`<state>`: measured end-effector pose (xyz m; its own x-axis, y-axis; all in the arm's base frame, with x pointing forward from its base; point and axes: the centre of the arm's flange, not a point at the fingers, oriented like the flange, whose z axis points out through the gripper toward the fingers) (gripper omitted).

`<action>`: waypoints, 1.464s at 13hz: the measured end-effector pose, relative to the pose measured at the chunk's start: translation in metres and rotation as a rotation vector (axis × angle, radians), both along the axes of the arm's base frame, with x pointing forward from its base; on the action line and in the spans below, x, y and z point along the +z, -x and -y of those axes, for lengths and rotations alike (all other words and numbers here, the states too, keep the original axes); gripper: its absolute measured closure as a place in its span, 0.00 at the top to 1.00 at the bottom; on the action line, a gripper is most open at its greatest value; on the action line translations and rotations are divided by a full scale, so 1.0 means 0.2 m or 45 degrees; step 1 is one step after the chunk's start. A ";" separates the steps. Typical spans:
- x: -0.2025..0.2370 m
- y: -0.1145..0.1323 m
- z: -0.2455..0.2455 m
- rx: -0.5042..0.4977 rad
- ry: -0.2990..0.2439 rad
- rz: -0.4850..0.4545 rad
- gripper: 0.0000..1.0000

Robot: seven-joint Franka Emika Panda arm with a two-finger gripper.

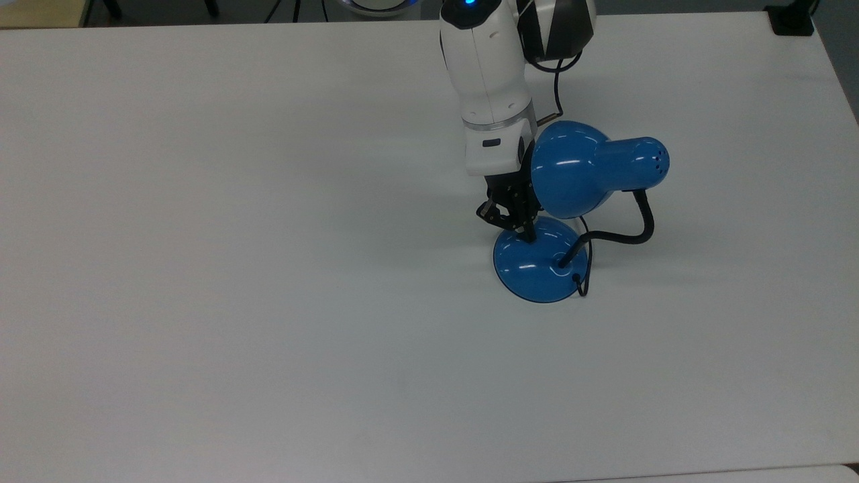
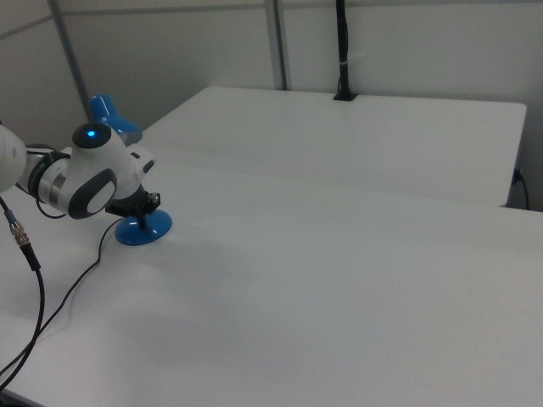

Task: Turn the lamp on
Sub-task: 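Press down on the base switch with the gripper fingers, then hold the gripper on the switch as the lamp lights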

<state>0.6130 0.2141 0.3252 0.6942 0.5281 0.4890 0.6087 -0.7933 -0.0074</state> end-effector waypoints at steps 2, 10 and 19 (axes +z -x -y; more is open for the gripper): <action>0.00 0.00 0.00 0.001 0.000 0.000 0.01; -0.02 0.00 -0.02 0.017 0.015 0.012 0.01; 0.06 0.06 0.03 0.010 0.032 0.079 0.01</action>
